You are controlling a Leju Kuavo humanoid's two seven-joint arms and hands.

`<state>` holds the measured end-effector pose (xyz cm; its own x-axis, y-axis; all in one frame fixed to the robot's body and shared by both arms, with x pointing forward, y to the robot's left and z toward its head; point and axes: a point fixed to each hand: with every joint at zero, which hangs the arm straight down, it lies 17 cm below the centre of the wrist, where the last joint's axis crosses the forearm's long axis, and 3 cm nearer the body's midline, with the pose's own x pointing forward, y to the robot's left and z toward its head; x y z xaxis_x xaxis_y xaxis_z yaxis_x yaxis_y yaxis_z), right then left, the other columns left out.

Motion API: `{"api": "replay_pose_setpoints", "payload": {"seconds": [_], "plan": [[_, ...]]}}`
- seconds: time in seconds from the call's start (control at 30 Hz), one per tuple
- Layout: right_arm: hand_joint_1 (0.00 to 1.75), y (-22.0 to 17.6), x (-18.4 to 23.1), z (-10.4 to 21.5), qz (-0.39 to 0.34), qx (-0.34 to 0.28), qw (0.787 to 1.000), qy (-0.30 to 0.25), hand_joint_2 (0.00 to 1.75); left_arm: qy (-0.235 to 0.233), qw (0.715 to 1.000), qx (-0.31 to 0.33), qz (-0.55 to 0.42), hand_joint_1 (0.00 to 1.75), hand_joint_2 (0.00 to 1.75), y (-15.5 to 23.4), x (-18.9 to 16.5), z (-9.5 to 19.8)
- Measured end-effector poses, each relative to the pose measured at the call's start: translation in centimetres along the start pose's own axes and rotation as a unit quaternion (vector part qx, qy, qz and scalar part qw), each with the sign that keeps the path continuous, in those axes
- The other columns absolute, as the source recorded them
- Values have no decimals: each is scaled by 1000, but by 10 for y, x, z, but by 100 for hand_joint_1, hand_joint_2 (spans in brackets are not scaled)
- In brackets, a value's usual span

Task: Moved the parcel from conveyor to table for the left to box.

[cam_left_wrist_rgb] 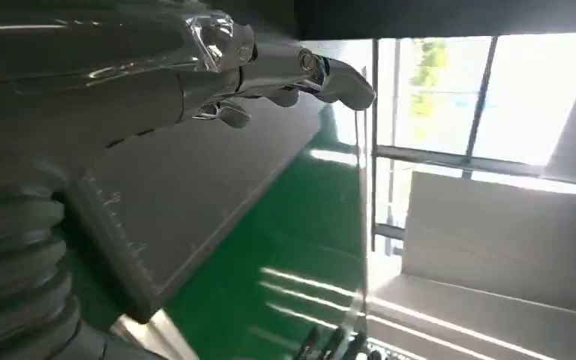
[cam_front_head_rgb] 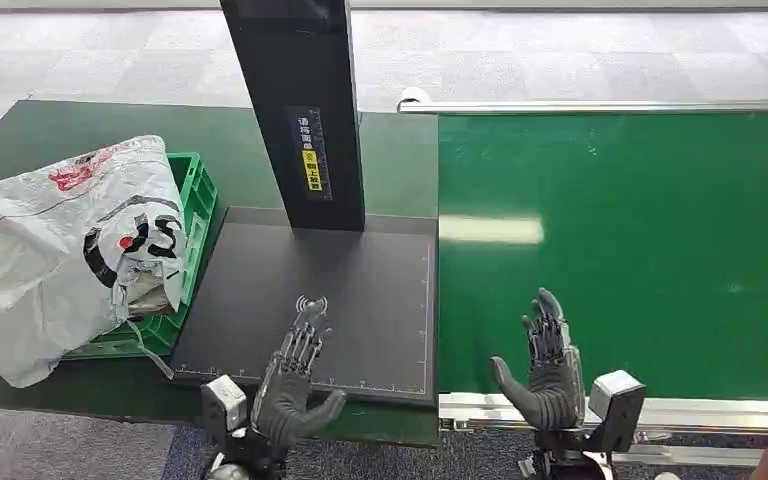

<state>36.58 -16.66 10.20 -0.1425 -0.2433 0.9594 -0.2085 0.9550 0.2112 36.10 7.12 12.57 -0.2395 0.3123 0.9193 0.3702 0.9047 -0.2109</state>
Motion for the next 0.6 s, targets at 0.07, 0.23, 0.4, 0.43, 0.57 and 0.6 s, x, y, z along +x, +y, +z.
{"api": "replay_pose_setpoints", "payload": {"seconds": [0.07, 0.23, 0.4, 0.43, 0.57, 0.6], "plan": [[0, 7, -4, 2, -3, 6, 1000, 3, 175, 14, 1000, 4, -9, 0, 175, 1, -12, 5], [0, 14, -11, 7, -7, 11, 1000, 10, 175, 22, 999, 4, -33, 0, 175, 3, -19, 9], [0, 17, -12, 7, -6, 14, 1000, 11, 175, 25, 999, -1, -27, 0, 175, 2, -19, 8], [0, 17, -12, 7, -5, 14, 1000, 12, 175, 26, 999, -2, -24, 0, 175, 2, -19, 8], [0, 15, -12, 6, -10, 9, 1000, 14, 175, 26, 999, -5, -26, 0, 175, 4, -18, 6], [0, 15, -13, 6, -13, 9, 1000, 16, 175, 26, 999, -6, -26, 0, 175, 4, -18, 6]]}}
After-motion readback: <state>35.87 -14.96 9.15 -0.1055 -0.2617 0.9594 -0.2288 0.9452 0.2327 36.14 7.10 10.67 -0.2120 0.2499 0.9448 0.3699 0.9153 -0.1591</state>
